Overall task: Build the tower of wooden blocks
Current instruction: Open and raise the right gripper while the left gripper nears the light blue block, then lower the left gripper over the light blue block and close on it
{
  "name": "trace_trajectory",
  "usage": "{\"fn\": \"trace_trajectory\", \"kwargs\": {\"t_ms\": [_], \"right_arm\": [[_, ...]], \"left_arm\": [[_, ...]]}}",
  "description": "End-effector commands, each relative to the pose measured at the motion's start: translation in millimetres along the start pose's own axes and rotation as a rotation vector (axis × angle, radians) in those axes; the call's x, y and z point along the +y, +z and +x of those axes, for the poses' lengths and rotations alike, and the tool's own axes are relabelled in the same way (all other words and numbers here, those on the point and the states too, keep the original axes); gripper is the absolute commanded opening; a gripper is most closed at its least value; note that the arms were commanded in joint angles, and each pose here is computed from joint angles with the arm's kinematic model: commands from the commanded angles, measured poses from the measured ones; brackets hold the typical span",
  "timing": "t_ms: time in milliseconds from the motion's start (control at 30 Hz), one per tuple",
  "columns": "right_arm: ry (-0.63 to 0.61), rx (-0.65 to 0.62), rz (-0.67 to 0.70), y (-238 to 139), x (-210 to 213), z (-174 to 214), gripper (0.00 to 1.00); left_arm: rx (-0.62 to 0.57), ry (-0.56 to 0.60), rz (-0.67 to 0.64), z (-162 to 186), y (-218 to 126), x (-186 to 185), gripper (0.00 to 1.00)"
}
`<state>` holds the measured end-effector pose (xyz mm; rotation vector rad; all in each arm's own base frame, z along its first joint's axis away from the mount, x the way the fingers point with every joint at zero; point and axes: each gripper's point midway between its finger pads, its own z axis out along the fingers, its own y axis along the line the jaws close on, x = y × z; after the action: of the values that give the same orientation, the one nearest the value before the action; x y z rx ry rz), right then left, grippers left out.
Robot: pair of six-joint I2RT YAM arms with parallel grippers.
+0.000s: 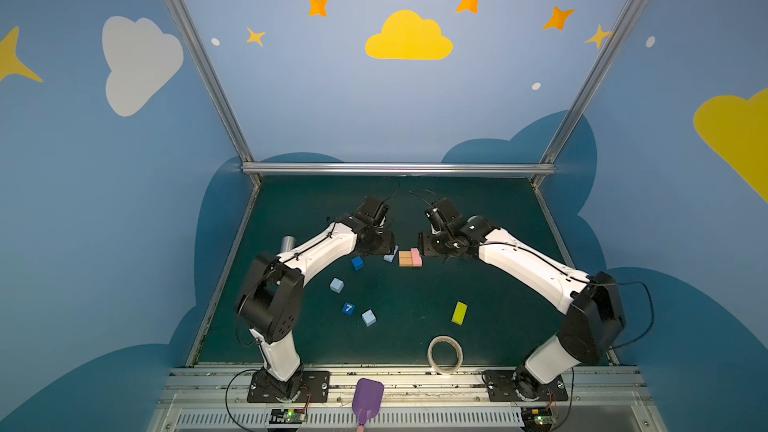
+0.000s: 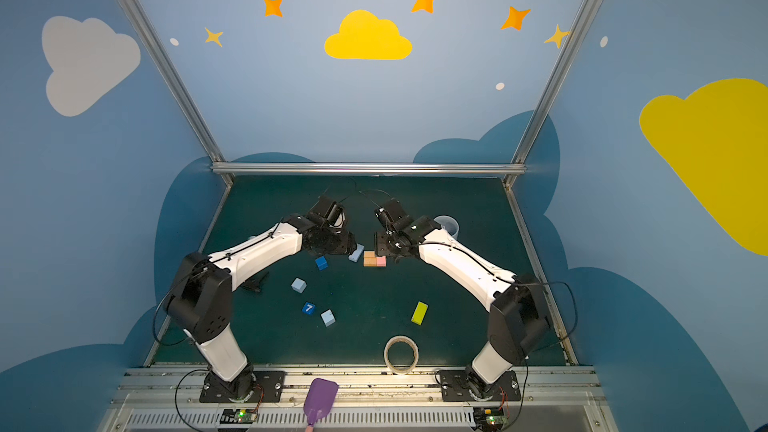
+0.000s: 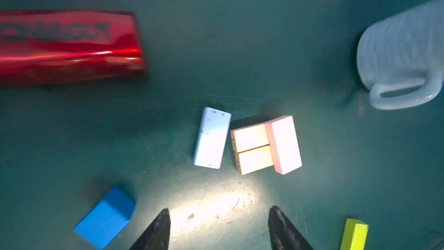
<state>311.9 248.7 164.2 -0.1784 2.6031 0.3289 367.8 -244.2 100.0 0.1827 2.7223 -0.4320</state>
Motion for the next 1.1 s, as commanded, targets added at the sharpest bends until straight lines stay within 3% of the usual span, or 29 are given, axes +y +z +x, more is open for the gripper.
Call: {"fn": "trace_trajectory", "kwargs": {"t_ms": [0,367,1067], "right_arm": [[0.019,-0.052,-0.017,-11.5,-15.4,1.5,0.65],[0.128,-0.115,-0.055,-25.4,-58.6,12.7,0.65],[0.148,-0.09,-0.083,-14.3,-62.6,15.1,0.65]], "left_arm": [[0.084,0.045,-0.087,14.6,13.4,14.8,0.65],[0.135,0.087,-0.155,17.2,38.3,16.3,0.64],[0.142,0.064,-0.238,12.5,62.3,25.4,0.56]]}}
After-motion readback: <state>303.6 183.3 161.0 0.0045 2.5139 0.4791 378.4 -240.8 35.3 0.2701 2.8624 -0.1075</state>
